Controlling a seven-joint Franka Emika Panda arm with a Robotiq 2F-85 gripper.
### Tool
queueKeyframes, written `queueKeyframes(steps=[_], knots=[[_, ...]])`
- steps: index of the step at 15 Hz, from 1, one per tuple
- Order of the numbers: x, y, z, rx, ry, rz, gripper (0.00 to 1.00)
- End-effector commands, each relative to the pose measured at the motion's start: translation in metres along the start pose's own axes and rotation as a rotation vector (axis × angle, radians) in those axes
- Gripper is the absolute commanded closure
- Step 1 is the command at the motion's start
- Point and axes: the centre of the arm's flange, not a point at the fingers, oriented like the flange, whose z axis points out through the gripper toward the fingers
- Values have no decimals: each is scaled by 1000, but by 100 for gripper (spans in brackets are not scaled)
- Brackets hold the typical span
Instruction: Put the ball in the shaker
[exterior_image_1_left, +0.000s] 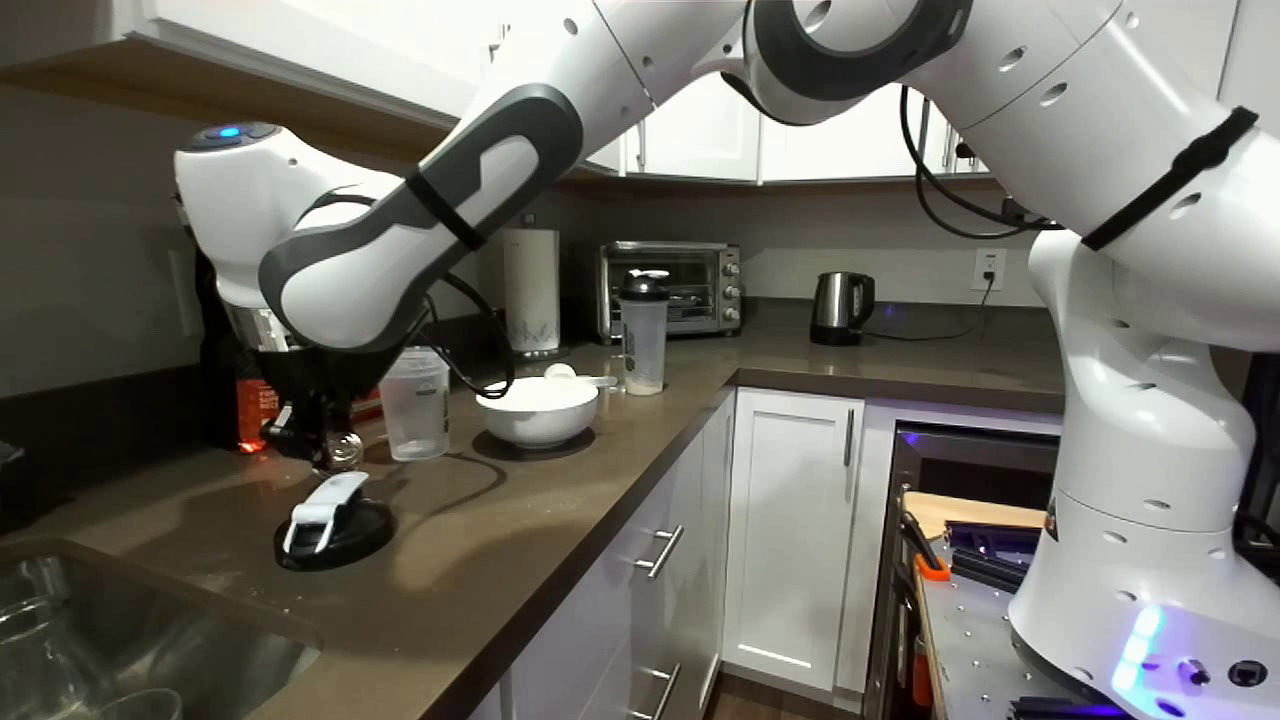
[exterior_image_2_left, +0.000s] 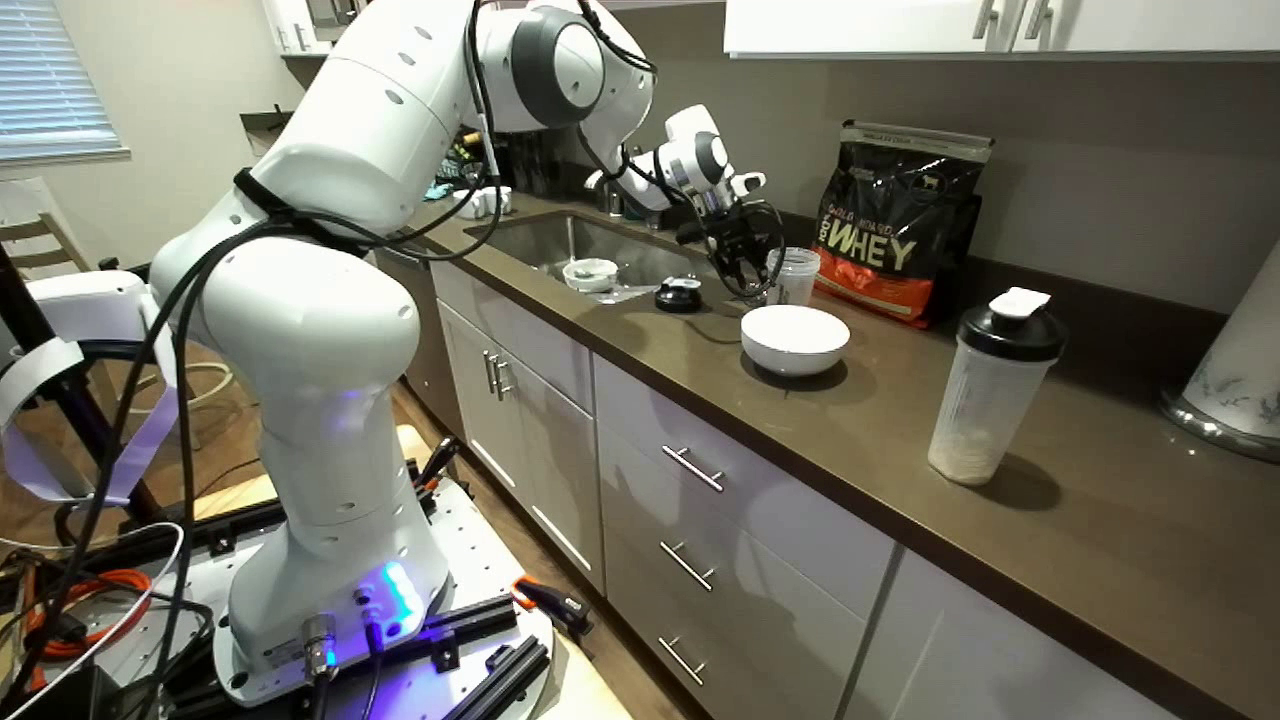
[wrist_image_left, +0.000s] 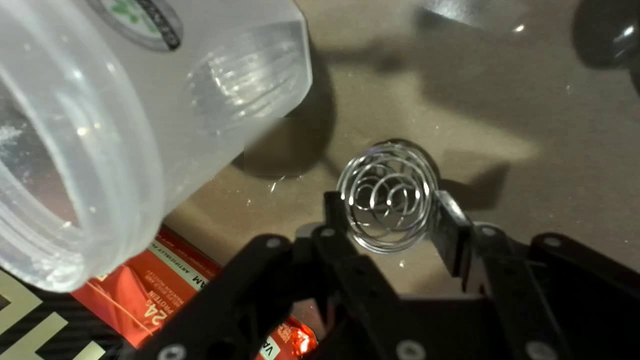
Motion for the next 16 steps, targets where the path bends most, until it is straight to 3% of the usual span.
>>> queueKeyframes(steps=[1,16], knots=[[-5,5,-2,17,5,16,52],[-21,18,-28,14,18,36,57]])
